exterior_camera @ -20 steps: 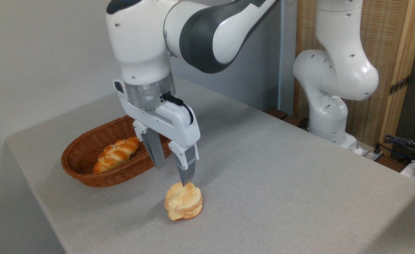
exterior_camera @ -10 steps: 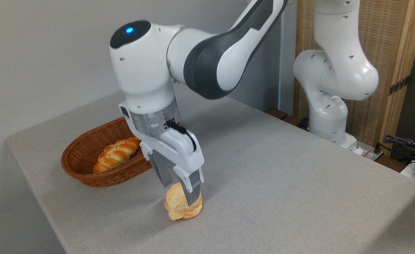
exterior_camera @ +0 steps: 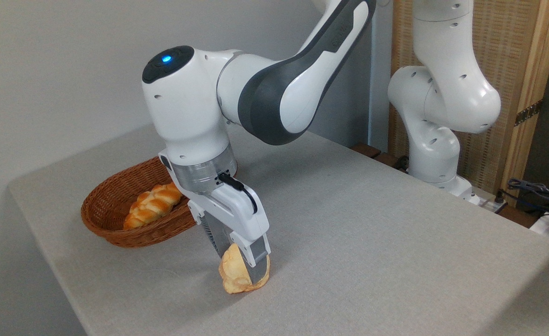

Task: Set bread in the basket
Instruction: 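Close the gripper on the round bun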

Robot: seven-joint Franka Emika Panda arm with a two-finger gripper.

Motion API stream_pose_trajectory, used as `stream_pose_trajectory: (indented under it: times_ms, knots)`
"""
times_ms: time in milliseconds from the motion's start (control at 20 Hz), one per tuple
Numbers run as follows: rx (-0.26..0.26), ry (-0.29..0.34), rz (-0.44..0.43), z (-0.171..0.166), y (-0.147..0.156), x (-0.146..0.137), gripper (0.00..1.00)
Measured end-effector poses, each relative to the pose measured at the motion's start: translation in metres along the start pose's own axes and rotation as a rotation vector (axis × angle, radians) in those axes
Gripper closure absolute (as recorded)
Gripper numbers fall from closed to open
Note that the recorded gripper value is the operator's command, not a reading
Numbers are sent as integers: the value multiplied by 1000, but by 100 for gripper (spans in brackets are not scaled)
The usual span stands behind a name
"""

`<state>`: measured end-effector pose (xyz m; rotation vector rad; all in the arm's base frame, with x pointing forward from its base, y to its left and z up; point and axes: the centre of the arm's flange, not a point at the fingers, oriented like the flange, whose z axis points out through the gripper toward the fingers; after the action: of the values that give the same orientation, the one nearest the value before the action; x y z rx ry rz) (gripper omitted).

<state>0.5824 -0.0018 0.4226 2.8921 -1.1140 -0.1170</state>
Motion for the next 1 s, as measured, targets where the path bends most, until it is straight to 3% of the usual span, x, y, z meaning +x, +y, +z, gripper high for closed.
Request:
stream_pose_trajectory:
  times_ms: [50, 650, 850, 1000]
  knots:
    - [0, 0, 12, 0, 0, 0, 63]
    - [0, 0, 45, 0, 0, 0, 60]
    - [1, 0, 45, 0, 0, 0, 72]
    - [2, 2, 45, -1, 0, 0, 72]
